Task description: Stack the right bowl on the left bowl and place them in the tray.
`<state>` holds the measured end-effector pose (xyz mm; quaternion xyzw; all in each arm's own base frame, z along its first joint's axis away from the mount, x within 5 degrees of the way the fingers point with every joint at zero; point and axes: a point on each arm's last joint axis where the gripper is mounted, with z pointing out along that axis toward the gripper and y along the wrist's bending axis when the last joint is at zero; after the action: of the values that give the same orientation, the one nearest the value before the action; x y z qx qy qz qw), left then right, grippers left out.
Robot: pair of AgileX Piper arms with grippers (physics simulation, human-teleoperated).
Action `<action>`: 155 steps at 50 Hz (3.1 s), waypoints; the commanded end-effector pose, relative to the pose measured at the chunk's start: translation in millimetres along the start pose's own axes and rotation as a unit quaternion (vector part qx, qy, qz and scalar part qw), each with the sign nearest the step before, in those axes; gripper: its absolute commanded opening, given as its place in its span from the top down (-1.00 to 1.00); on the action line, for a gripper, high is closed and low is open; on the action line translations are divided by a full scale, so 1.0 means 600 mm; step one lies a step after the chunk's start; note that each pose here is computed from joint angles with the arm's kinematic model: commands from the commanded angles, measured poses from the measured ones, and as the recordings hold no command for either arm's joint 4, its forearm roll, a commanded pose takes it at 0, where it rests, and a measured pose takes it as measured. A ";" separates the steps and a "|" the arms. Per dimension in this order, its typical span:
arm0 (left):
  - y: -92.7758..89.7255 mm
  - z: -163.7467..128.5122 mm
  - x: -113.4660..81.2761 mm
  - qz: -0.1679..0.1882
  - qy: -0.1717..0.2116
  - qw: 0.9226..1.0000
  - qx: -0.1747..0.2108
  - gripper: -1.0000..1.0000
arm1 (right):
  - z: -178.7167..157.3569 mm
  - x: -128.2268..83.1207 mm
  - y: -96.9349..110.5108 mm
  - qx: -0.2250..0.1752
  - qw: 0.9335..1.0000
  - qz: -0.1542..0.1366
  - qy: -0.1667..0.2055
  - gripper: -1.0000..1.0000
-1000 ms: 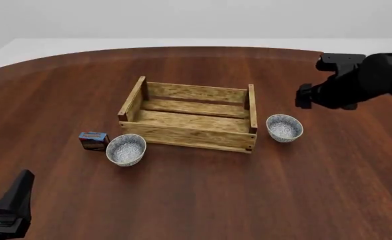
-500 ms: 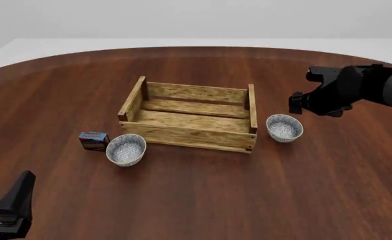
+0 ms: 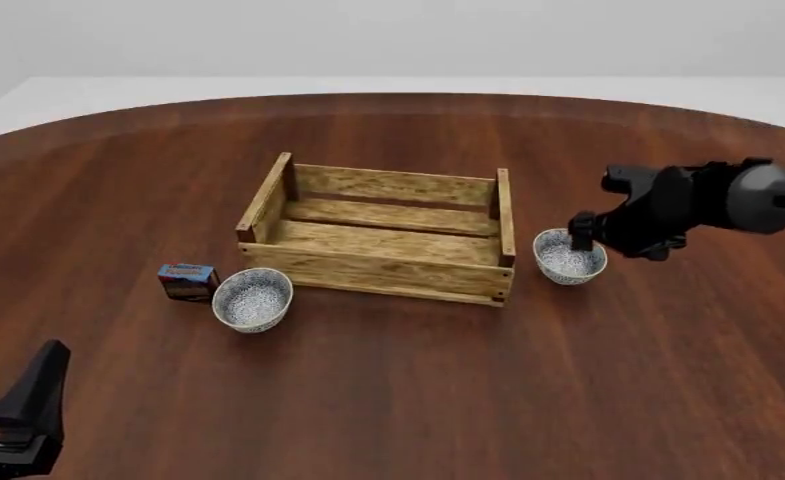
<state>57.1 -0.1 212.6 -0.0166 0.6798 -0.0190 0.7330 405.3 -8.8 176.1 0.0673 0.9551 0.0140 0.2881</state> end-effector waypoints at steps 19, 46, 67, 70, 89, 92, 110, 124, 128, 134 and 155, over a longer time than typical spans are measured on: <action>0.000 -0.001 0.000 -0.003 -0.002 1.000 0.000 -1.00 | 0.060 0.055 0.008 -0.003 1.000 0.020 0.018 -1.00; 0.000 0.000 0.000 -0.004 -0.001 1.000 0.001 -1.00 | 0.064 0.072 0.008 -0.004 0.999 0.026 0.018 1.00; 0.000 -0.001 0.000 -0.003 0.000 1.000 0.002 -1.00 | -0.030 0.039 0.012 -0.012 0.999 0.015 -0.027 1.00; 0.000 -0.001 0.000 -0.004 0.000 1.000 0.001 -1.00 | -0.054 0.037 0.016 -0.015 0.999 0.014 -0.037 1.00; 0.000 -0.001 0.000 -0.002 -0.001 1.000 -0.001 -1.00 | -0.189 0.024 0.020 -0.030 0.992 -0.006 -0.124 1.00; 0.000 -0.001 0.000 -0.002 -0.001 1.000 -0.001 -1.00 | -0.213 0.024 0.027 -0.037 0.989 -0.006 -0.140 1.00; 0.000 -0.001 0.000 0.000 -0.002 1.000 -0.001 -1.00 | -0.363 0.056 0.062 -0.088 0.966 -0.046 -0.238 1.00; 0.001 -0.001 -0.001 0.003 -0.004 1.000 -0.003 -1.00 | -0.433 0.081 0.100 -0.141 0.945 -0.090 -0.280 1.00; 0.001 -0.001 -0.001 0.003 -0.005 1.000 -0.004 -1.00 | -0.445 0.088 0.115 -0.161 0.939 -0.102 -0.285 1.00; 0.001 -0.001 -0.004 0.002 -0.005 1.000 -0.005 -1.00 | -0.445 0.090 0.131 -0.178 0.935 -0.112 -0.287 1.00; 0.002 -0.001 -0.017 0.013 -0.010 1.000 -0.017 -1.00 | -0.452 0.107 0.199 -0.263 0.905 -0.126 -0.309 1.00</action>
<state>55.8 1.4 219.8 -0.0215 0.6739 -0.0045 0.7385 223.5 105.0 368.8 -0.1204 0.8005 0.1671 0.5628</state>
